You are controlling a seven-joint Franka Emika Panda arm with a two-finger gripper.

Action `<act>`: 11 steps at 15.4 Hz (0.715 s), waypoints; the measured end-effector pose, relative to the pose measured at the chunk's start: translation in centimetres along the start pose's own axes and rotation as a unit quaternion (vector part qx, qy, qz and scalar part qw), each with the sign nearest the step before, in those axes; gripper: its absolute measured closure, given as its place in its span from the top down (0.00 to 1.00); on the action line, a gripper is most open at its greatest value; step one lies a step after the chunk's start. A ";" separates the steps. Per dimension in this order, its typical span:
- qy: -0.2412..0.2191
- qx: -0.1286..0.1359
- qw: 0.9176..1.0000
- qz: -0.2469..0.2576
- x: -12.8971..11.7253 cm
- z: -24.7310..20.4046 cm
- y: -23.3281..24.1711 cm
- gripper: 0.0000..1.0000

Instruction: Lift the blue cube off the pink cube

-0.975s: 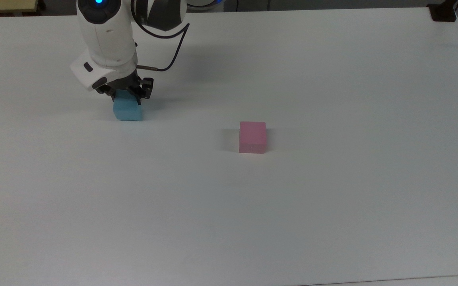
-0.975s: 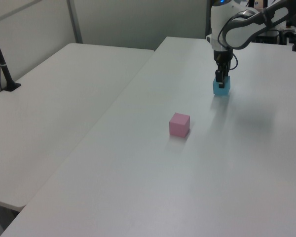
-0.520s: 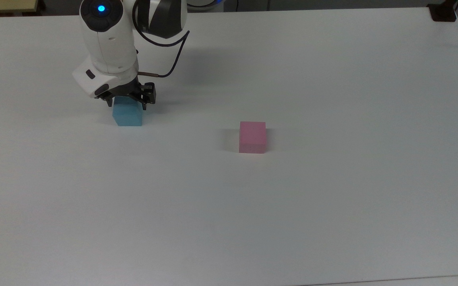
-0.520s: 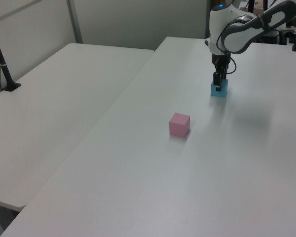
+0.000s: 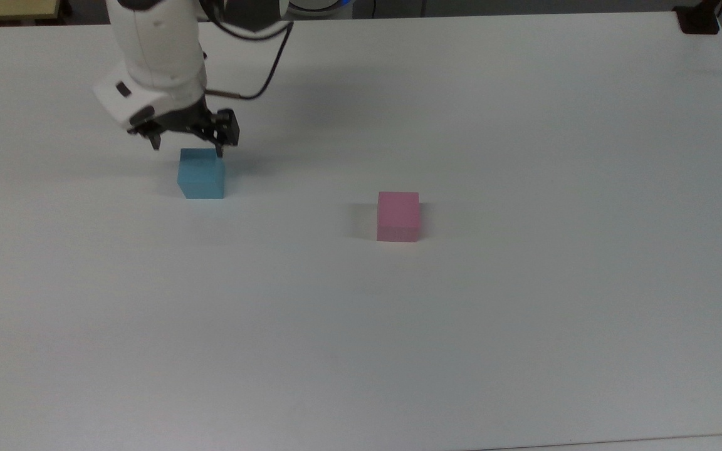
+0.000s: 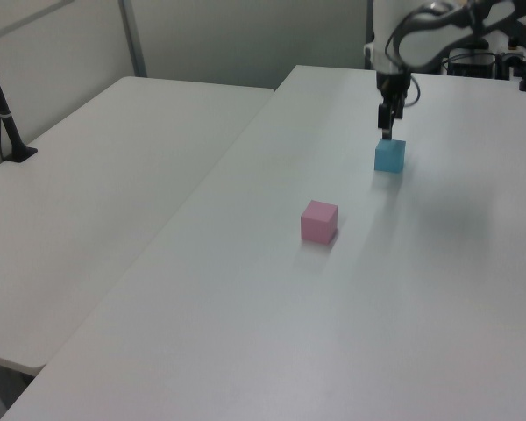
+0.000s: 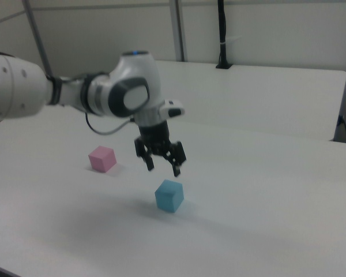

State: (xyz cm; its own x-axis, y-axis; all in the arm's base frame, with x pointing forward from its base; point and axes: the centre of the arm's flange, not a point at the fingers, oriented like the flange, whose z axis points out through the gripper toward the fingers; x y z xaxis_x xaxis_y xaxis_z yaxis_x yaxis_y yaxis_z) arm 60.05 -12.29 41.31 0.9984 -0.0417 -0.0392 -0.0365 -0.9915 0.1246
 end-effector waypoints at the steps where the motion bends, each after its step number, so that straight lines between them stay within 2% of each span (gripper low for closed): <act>1: -0.009 0.017 1.000 0.011 -0.5 -2.8 0.2 1.00; 3: -0.025 0.059 0.998 0.026 -2.1 -8.8 0.2 1.00; 5: -0.032 0.082 0.996 0.027 -4.2 -14.6 0.1 1.00; 9: -0.011 0.088 0.994 0.057 -8.2 -22.1 -2.3 1.00; 11: -0.003 0.088 0.995 0.052 -8.7 -23.3 -4.0 1.00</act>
State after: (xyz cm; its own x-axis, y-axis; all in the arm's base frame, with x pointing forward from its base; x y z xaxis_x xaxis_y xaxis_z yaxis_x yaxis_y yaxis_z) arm 52.54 -5.06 64.26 0.9886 -0.1447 -0.0422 -0.1466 -0.9881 -0.0464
